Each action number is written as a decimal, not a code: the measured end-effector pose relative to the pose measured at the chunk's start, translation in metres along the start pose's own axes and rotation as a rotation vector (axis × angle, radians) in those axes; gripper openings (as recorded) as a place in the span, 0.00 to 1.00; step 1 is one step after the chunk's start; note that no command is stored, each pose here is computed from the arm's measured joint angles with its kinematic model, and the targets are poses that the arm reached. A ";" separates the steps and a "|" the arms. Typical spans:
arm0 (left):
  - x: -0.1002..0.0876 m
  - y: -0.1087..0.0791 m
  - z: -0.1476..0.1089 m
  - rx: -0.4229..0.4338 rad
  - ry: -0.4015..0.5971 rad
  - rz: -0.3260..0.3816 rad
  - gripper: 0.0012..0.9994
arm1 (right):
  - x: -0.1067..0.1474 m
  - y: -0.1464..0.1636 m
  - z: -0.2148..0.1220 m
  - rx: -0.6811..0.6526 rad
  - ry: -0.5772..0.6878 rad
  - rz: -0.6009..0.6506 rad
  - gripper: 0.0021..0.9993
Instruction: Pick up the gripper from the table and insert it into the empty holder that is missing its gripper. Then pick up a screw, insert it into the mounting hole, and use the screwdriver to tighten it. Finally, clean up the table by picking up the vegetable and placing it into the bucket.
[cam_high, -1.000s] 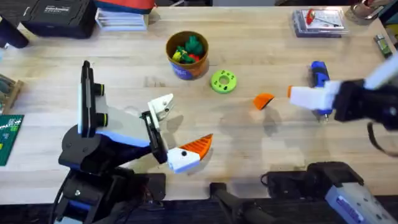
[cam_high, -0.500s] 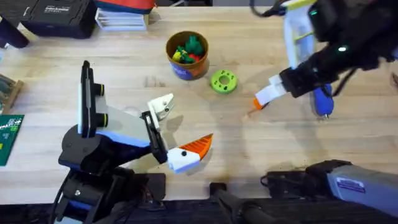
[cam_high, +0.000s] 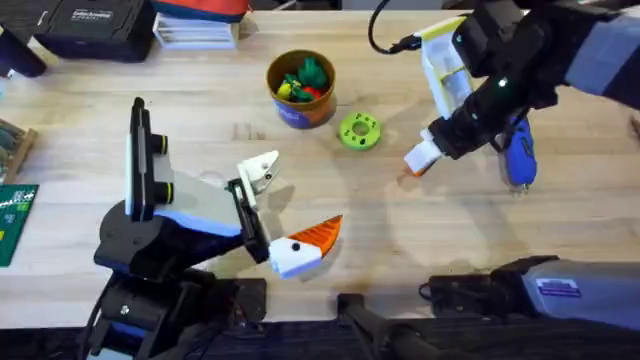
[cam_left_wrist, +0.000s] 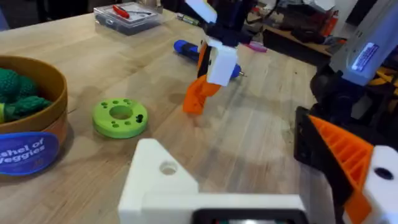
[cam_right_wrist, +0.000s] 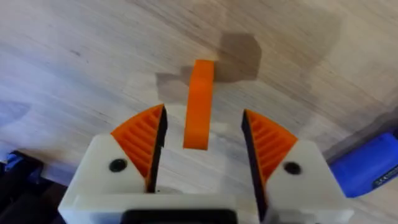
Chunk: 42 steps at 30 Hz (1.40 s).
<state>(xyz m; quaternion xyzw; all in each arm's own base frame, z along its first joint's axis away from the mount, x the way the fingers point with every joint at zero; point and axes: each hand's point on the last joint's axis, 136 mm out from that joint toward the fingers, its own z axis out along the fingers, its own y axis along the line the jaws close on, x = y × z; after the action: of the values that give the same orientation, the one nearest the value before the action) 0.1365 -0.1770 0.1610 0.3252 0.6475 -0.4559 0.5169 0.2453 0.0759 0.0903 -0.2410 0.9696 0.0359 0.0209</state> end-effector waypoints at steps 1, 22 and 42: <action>0.000 0.000 0.000 0.000 0.000 0.001 0.99 | 0.000 0.000 0.000 0.000 0.000 0.000 0.70; 0.000 0.000 0.000 0.000 0.000 0.000 0.99 | 0.000 0.001 -0.010 0.005 -0.021 0.007 0.01; 0.000 0.000 0.000 0.000 0.000 0.001 0.99 | -0.019 0.057 -0.131 -0.351 -0.852 0.121 0.01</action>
<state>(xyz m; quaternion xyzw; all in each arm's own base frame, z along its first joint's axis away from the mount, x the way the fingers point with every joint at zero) 0.1364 -0.1770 0.1610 0.3253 0.6474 -0.4558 0.5171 0.2323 0.1241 0.2251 -0.1474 0.8663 0.2965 0.3741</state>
